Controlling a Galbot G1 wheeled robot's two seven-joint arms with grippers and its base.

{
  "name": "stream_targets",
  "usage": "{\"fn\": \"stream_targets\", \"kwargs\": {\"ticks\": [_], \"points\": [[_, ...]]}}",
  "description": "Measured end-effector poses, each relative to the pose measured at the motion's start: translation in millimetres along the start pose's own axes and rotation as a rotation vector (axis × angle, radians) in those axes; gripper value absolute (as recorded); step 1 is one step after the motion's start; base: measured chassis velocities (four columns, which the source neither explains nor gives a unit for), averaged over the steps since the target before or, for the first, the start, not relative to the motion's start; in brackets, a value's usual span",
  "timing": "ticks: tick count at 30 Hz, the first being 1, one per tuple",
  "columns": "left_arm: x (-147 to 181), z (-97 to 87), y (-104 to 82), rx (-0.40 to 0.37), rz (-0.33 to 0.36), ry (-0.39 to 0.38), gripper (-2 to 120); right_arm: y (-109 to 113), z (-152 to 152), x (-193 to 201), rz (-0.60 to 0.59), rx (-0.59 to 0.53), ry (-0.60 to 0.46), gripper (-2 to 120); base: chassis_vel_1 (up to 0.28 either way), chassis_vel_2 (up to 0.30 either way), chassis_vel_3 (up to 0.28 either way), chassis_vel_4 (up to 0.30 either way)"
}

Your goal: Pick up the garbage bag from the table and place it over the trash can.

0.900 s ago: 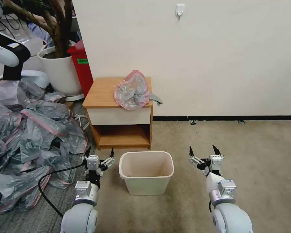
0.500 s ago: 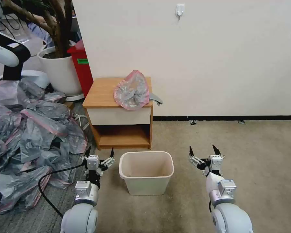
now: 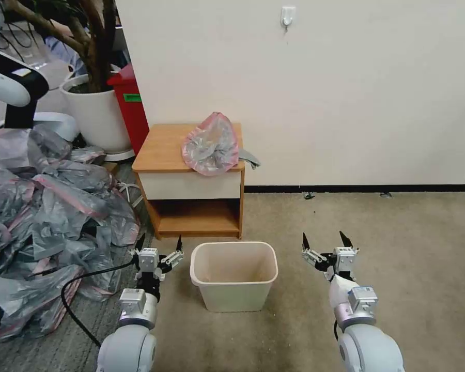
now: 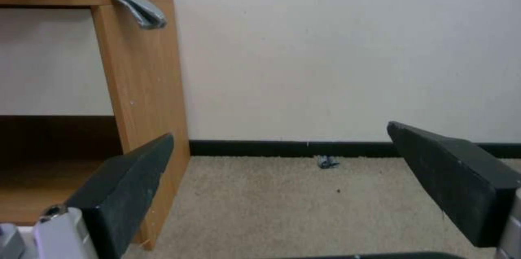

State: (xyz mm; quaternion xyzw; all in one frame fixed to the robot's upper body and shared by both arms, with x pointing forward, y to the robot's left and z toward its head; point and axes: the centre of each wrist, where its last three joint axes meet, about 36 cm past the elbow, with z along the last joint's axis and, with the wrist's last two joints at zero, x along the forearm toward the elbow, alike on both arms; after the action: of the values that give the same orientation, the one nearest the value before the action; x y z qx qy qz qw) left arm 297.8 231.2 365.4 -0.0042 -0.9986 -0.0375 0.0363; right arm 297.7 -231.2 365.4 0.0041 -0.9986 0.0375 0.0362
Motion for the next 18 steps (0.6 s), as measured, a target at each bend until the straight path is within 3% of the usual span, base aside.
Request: {"fn": "stream_targets", "kwargs": {"ticks": [12, 15, 18], "points": [[1.3, -1.5, 0.1, 0.002, 0.001, -0.001, 100, 0.0, -1.1, 0.6, 0.001, -0.001, 0.0, 100, 0.0, 0.0, 0.0, 0.0], [11.4, -11.6, 0.9, 0.022, -0.002, -0.001, 100, 0.5, -11.9, 5.1, 0.008, -0.018, -0.005, 100, 0.0, 0.0, 0.0, 0.0], [32.8, -34.7, 1.6, 0.066, -0.009, 0.002, 100, 1.2, -40.4, 18.6, 0.028, -0.064, -0.015, 100, 0.0, 0.0, 0.0, 0.0]]}}
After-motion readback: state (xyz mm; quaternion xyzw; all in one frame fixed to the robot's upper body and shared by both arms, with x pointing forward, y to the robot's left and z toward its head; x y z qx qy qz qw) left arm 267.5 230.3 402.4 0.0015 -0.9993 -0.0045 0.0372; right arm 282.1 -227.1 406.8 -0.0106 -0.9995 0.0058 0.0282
